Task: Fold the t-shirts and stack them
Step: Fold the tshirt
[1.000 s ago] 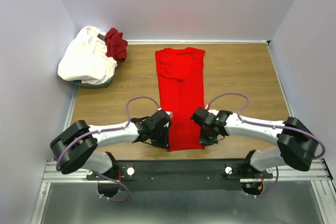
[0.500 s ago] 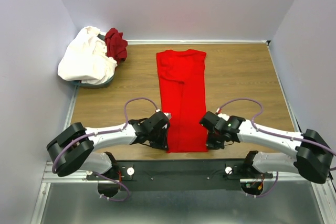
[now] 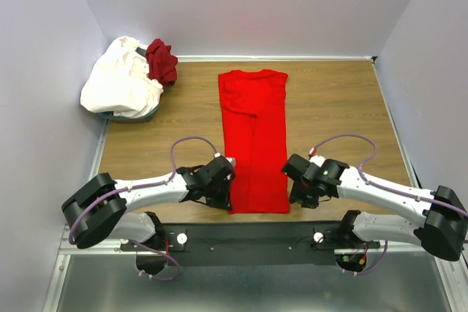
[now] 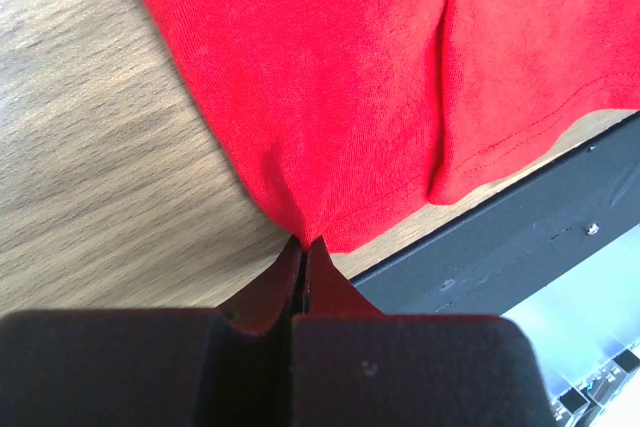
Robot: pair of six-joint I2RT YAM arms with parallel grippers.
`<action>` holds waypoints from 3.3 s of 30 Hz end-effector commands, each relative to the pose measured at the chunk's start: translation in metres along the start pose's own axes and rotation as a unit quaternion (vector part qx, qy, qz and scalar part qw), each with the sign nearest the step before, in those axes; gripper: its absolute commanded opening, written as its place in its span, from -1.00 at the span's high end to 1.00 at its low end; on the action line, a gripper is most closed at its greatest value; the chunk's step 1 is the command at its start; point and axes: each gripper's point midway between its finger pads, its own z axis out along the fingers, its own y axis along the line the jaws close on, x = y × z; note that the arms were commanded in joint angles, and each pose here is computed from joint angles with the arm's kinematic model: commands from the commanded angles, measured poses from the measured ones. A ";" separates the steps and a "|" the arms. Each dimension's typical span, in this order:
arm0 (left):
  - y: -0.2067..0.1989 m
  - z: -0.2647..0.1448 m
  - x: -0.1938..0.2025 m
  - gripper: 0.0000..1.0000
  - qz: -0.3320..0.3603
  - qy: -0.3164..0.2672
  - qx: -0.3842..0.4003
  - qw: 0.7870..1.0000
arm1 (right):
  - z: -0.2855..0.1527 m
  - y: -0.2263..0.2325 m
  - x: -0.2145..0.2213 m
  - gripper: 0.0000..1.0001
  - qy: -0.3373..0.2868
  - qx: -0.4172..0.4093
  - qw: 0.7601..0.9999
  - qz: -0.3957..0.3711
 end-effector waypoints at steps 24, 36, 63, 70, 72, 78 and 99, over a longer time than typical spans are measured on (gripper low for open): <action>0.019 0.005 0.013 1.00 0.007 0.029 -0.045 0.999 | 0.012 0.052 0.005 0.09 0.007 -0.021 0.994 -0.105; 0.020 0.006 0.014 1.00 0.006 0.032 -0.046 0.998 | 0.029 0.040 0.016 0.20 0.019 0.022 0.992 -0.120; 0.036 0.003 0.025 1.00 -0.003 0.037 -0.068 0.997 | 0.012 0.004 0.030 0.92 0.034 -0.004 0.999 -0.036; 0.036 -0.001 0.025 1.00 -0.013 0.032 -0.070 0.997 | 0.007 -0.006 0.030 0.86 0.031 0.003 0.999 -0.016; 0.035 -0.002 0.025 1.00 -0.016 0.031 -0.068 0.997 | 0.006 -0.007 0.029 0.85 0.027 -0.002 1.000 -0.005; 0.031 -0.005 0.027 1.00 -0.026 0.029 -0.056 0.998 | 0.006 -0.016 0.031 0.72 0.024 -0.007 0.999 0.021; -0.026 -0.029 0.031 0.82 -0.036 0.031 0.045 0.998 | -0.009 0.008 0.029 -0.19 0.031 -0.055 0.998 -0.002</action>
